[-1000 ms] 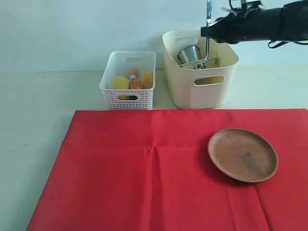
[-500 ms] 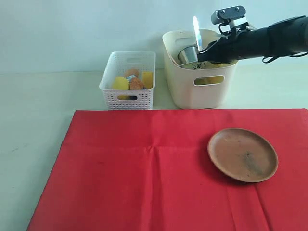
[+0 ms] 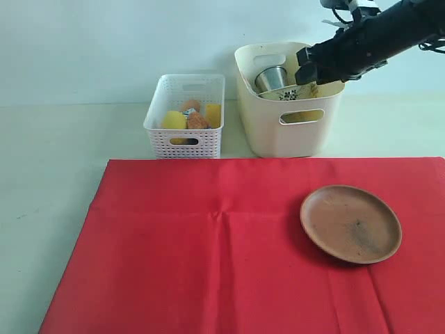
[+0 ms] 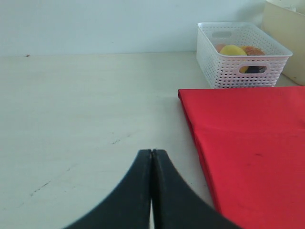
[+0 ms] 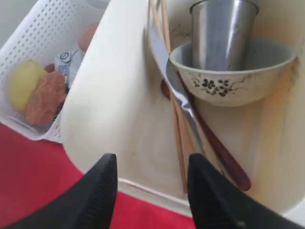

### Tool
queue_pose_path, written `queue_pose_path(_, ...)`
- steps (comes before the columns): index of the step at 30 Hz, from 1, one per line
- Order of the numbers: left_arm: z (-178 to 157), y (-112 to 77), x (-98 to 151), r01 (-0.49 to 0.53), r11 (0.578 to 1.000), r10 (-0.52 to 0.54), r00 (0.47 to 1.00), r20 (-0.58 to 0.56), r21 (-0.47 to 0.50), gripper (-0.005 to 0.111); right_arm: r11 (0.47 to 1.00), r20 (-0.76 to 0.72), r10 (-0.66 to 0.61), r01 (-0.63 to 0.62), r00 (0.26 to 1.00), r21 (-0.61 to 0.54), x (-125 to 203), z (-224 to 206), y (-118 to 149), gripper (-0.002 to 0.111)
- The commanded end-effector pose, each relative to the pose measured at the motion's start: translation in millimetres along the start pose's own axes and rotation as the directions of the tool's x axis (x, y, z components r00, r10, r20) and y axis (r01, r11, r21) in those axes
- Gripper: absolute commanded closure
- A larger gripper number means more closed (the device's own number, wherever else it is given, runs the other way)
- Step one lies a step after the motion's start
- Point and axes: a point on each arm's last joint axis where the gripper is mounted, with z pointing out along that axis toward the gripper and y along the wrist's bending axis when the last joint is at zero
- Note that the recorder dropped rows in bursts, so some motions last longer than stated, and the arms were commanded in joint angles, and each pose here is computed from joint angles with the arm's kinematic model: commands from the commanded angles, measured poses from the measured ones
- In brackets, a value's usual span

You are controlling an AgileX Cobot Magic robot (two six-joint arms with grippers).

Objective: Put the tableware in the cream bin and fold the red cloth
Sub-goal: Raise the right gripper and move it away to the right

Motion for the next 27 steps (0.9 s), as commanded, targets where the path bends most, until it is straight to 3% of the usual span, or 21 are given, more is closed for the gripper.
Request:
queue_pose_path(1,0,0.1,0,0.007,1.000,-0.007,1.000,0.005,-0.002,0.107,0.998,-0.083,0.038,-0.043,0.996,-0.053,1,-20,14,0.063)
queue_pose_path(7,0,0.1,0,0.007,1.000,-0.007,1.000,0.005,-0.002,0.107,0.995,-0.131,0.058,-0.069,0.990,-0.079,20,-39,26,0.084)
queue_pose_path(19,0,0.1,0,0.007,1.000,-0.007,1.000,0.005,-0.002,0.107,0.998,-0.129,0.058,-0.056,0.990,0.021,74,-75,39,0.084)
queue_pose_path(27,0,0.1,0,0.007,1.000,-0.007,1.000,0.005,-0.002,0.107,0.990,-0.260,0.067,-0.032,0.963,0.137,109,-81,32,0.084)
